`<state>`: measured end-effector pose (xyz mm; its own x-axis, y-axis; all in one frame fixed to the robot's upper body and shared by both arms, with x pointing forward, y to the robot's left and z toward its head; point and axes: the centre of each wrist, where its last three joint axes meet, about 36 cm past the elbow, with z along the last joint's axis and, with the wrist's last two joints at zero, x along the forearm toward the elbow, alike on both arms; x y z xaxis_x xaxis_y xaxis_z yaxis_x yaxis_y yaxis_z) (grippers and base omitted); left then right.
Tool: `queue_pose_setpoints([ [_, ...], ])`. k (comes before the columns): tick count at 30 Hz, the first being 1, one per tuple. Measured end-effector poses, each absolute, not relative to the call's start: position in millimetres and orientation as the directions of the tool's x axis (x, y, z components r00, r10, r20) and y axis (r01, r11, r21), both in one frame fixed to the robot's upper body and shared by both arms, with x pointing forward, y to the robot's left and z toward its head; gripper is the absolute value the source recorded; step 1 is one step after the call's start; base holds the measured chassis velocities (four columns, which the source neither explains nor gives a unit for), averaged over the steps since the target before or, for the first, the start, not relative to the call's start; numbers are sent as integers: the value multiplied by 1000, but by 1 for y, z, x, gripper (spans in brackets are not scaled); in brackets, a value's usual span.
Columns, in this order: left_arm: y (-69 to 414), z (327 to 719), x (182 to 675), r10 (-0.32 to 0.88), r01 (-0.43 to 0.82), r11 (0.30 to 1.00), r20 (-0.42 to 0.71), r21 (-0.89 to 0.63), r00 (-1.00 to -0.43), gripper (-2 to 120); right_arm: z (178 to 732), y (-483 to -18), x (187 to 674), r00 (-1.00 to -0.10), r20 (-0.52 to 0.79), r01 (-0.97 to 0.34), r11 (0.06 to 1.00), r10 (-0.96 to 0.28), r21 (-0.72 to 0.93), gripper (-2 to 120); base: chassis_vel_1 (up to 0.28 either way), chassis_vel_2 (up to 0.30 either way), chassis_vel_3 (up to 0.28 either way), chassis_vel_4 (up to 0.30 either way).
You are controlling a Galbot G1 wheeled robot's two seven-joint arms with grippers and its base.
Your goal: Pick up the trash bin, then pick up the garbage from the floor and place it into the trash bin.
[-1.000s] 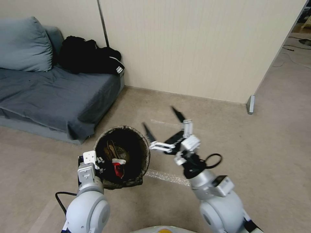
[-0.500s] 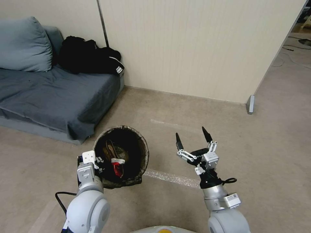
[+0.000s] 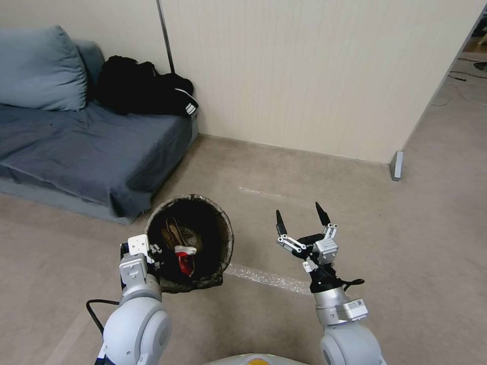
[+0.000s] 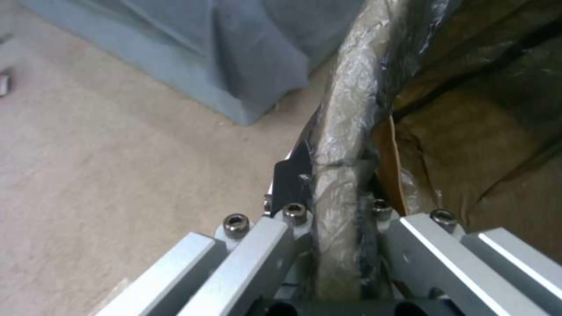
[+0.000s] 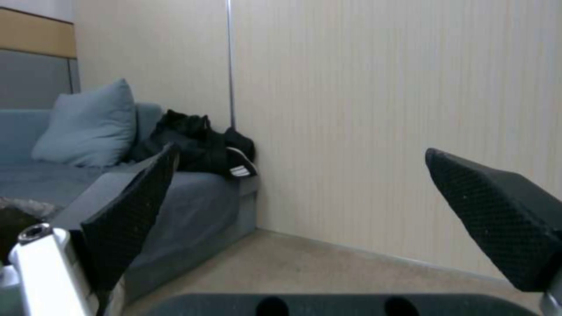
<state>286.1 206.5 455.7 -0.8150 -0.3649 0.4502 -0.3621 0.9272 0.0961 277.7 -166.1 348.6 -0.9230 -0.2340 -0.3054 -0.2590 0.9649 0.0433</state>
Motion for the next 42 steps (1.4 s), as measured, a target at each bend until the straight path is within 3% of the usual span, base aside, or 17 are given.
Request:
queue_pose_setpoints([
  [42, 205, 458, 278, -360, -353, 930, 458, 105, -813, 0, 354, -158, 293, -923, -311, -256, 965, -228, 51, 100, 110, 110, 112, 109],
])
